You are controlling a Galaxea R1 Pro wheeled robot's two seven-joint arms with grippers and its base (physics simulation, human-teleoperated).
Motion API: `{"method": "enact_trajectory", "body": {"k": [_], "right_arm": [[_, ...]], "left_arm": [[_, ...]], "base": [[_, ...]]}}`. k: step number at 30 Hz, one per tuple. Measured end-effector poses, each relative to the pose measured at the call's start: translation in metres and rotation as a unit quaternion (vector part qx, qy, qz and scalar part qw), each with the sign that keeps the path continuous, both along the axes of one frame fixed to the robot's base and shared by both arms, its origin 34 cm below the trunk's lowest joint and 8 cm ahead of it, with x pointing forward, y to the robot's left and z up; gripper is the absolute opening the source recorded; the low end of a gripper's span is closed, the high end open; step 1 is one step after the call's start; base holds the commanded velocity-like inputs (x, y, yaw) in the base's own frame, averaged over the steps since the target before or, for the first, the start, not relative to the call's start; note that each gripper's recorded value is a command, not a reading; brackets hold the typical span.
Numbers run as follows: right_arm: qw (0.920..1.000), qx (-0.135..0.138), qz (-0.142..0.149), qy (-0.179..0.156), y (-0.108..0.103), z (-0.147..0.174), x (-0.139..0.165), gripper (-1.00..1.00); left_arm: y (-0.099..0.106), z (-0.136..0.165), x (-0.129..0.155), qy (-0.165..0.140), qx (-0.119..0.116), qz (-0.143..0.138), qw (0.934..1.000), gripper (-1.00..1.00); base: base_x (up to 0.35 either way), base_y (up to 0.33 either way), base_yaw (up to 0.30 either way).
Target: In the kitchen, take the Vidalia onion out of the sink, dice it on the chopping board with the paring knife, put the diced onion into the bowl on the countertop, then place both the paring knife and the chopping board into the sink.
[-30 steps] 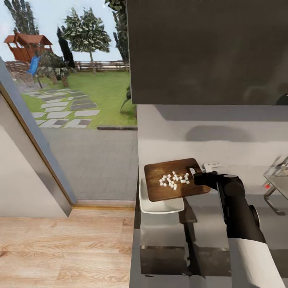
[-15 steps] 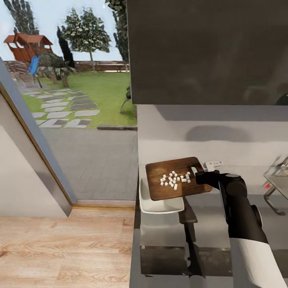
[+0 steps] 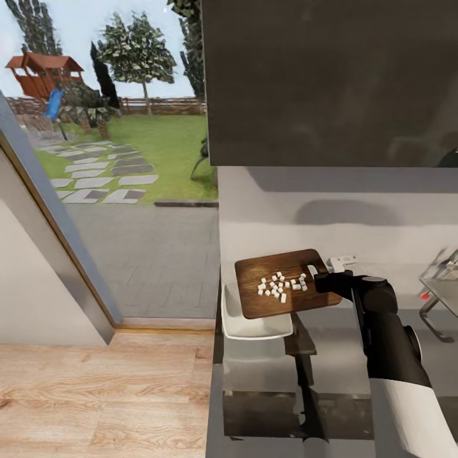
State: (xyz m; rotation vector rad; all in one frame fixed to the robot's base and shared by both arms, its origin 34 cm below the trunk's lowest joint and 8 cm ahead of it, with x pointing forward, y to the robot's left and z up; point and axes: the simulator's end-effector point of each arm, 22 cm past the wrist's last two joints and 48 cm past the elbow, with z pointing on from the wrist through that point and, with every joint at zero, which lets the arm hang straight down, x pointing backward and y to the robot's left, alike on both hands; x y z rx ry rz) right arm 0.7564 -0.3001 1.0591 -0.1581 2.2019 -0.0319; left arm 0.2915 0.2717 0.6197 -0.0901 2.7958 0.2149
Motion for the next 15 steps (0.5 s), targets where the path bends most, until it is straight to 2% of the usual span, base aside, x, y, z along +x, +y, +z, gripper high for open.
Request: {"method": "enact_trajectory", "body": {"k": [15], "right_arm": [[1.0, -0.001, 0.001, 0.0, 0.0007, -0.0003, 0.0, -1.0]], "left_arm": [[0.0, 0.0, 0.0001, 0.0, 0.0, 0.0, 1.0, 1.0]], "base": [[0.0, 0.0, 0.0]]}}
